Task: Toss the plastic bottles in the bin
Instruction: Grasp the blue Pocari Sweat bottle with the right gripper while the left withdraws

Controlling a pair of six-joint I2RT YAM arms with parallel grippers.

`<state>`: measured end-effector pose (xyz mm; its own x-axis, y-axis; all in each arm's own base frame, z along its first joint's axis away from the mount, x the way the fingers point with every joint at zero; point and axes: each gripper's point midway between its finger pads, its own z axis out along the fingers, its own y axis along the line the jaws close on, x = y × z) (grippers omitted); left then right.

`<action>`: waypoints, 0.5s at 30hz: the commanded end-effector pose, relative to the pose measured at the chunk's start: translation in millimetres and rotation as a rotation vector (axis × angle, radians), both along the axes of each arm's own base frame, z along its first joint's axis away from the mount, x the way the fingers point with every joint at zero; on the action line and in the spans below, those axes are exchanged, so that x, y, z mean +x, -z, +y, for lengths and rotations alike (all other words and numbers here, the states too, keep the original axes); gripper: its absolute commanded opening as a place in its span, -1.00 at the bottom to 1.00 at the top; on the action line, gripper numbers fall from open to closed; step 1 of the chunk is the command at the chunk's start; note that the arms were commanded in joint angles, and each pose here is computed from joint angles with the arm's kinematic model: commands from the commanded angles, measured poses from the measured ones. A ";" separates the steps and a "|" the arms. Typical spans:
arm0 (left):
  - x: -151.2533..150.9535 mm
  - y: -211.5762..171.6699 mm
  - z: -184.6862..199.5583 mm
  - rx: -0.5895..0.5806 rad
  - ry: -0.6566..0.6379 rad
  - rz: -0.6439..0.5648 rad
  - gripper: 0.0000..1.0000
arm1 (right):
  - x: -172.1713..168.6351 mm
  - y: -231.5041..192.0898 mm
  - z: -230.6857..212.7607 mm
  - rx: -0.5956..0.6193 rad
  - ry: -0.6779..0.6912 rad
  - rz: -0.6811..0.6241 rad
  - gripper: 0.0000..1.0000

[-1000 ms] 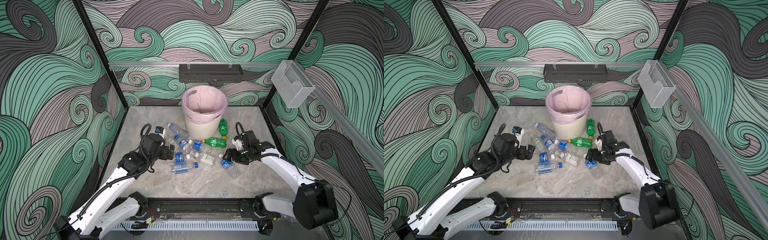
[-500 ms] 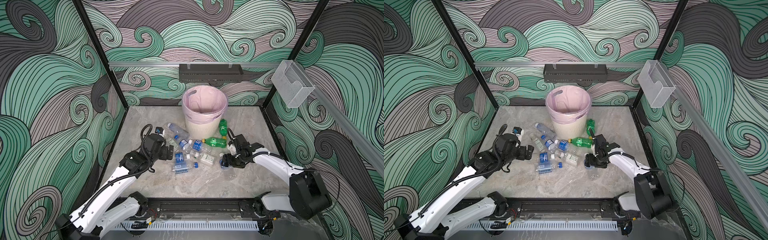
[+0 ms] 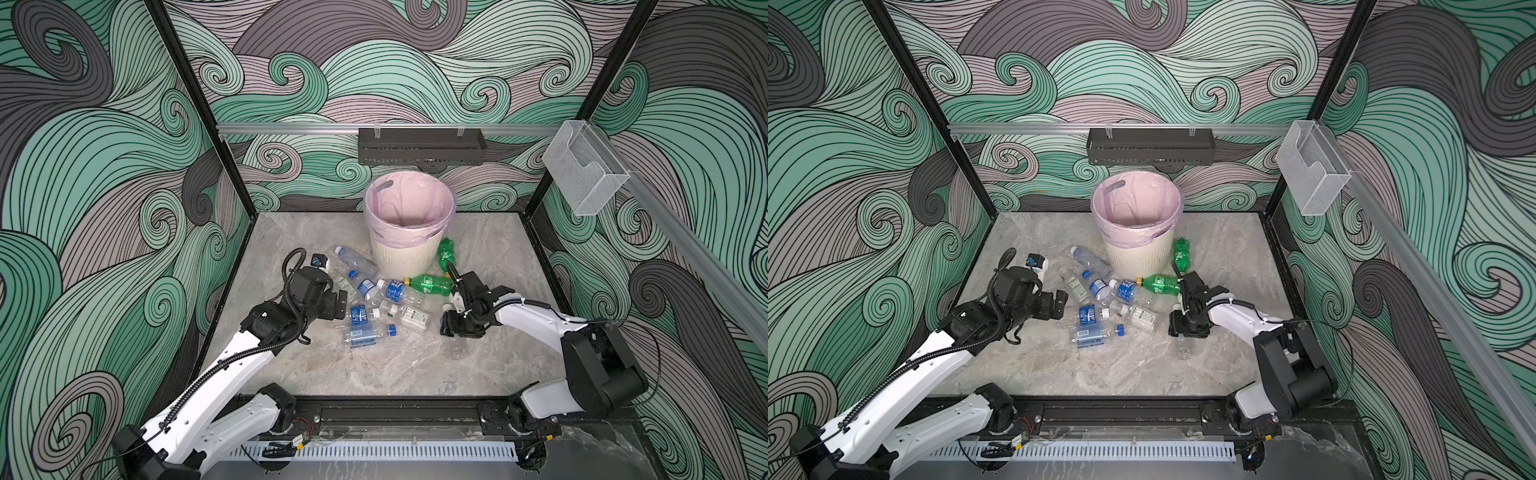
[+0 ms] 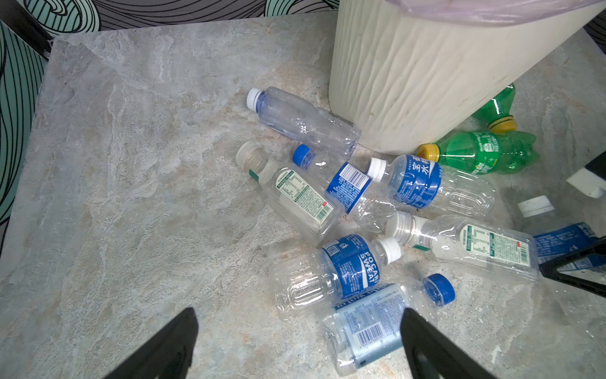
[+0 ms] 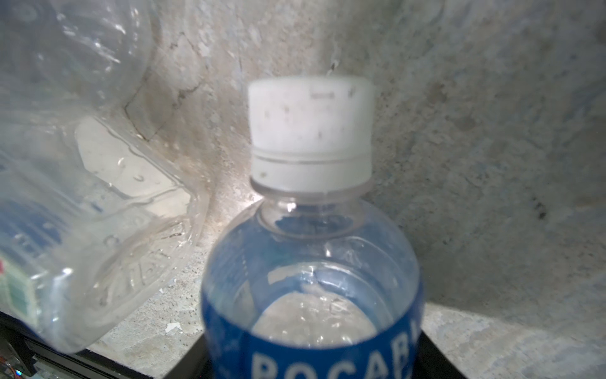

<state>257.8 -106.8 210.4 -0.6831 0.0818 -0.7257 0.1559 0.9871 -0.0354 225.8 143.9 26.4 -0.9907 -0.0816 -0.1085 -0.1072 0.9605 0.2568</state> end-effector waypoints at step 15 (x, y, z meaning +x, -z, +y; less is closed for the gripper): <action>11.1 -3.4 9.5 0.025 -0.054 -0.033 0.96 | 24.1 -93.2 -11.4 0.003 -0.006 -0.314 0.06</action>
